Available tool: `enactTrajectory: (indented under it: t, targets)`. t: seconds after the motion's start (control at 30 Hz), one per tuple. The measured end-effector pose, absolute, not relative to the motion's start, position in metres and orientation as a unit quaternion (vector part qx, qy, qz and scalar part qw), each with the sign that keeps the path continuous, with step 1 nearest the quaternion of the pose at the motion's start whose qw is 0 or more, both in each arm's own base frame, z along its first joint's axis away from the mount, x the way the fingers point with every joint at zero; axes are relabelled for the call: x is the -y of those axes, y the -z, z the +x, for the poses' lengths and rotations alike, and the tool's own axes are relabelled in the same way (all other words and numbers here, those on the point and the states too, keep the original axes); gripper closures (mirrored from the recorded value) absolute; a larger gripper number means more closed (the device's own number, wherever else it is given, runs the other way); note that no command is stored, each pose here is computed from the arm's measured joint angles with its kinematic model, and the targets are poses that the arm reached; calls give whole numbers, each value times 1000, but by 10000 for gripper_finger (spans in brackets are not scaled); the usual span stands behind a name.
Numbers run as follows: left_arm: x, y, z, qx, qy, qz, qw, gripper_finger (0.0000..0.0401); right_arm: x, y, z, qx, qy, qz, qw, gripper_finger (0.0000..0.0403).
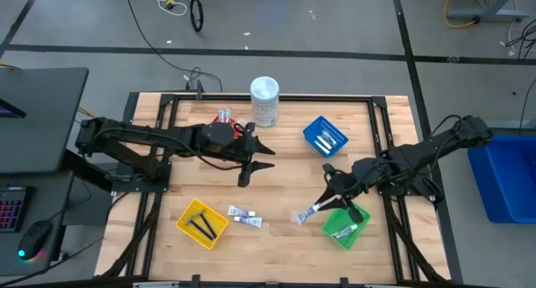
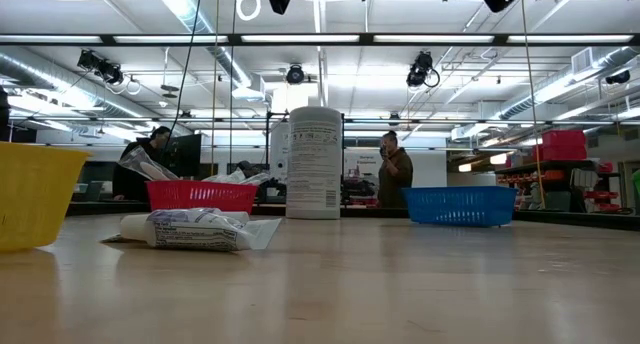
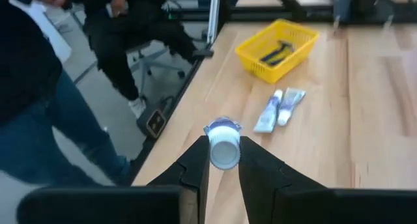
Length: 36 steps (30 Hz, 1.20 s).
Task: Pick & Place Travel size toiletries
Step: Put the white toothpaste into the green basket
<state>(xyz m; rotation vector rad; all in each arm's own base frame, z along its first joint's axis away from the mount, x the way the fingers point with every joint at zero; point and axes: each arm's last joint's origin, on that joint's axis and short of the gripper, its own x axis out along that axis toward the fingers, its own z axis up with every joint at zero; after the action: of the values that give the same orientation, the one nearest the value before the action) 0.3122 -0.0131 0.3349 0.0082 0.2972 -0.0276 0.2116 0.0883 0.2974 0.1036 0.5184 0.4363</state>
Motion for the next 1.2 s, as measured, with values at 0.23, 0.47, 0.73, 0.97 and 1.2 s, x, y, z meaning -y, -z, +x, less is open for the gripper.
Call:
enactTrajectory:
  t: [0.23, 0.47, 0.73, 0.97, 1.2]
  targets:
    - [13, -335, 312, -148, 14, 3, 989, 232, -91, -292, 193, -314, -225, 39, 922, 334]
    - [13, -335, 312, -148, 14, 2, 989, 241, -93, -282, 173, -402, -259, 32, 878, 334]
    - [13, -335, 312, -148, 14, 2, 989, 248, -96, -274, 163, -458, -269, 24, 847, 333]
    - [13, -335, 312, -148, 14, 5, 989, 248, -95, -269, 161, -472, -266, 21, 840, 332]
    - [13, -335, 312, -148, 14, 2, 989, 248, -94, -248, 159, -489, -262, 18, 832, 332]
